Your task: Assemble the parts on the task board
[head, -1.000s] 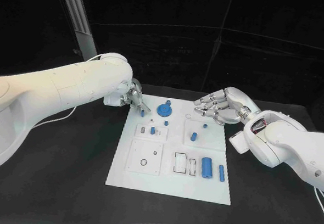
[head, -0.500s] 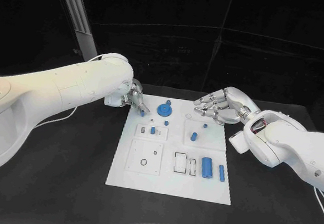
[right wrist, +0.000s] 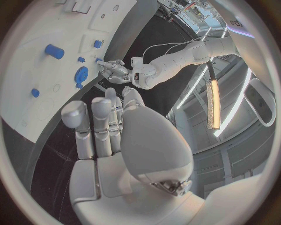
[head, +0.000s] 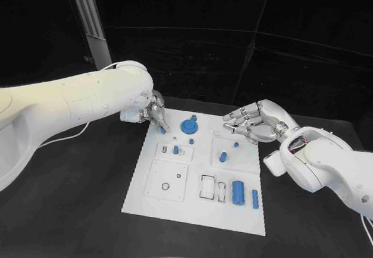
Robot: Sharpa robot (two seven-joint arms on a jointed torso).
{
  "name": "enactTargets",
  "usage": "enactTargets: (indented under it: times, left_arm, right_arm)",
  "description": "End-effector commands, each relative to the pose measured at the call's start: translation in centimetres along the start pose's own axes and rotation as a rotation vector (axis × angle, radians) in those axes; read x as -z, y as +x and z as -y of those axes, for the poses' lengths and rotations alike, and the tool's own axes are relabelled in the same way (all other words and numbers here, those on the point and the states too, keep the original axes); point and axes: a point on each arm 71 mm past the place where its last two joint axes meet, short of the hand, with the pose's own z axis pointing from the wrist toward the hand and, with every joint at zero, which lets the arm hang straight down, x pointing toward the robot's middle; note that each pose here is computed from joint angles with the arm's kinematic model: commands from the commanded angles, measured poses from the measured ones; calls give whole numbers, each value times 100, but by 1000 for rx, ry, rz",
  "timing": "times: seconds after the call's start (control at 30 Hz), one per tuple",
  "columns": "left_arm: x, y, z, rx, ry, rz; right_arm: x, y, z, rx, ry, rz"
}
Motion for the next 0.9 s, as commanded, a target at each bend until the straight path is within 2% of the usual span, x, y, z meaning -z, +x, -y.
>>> enactTargets:
  times: [0.03,0.27,0.5,0.7,0.9]
  left_arm:
    - [10,-4,16,18,47,7]
    - [78,13,-57,39,75,59]
    - [191,48,-128,66,122,136]
    - [309,126,-140,83,181,192]
    - [410,245,-114,109,242,198]
  right_arm:
    - [-4,1,-16,-3,-11,-7]
    - [7,-13,-2,-2,-4,-7]
    - [17,-30,11,-1,0,-5]
    - [16,-33,17,-1,1,-6]
    - [10,-30,19,-1,1,-8]
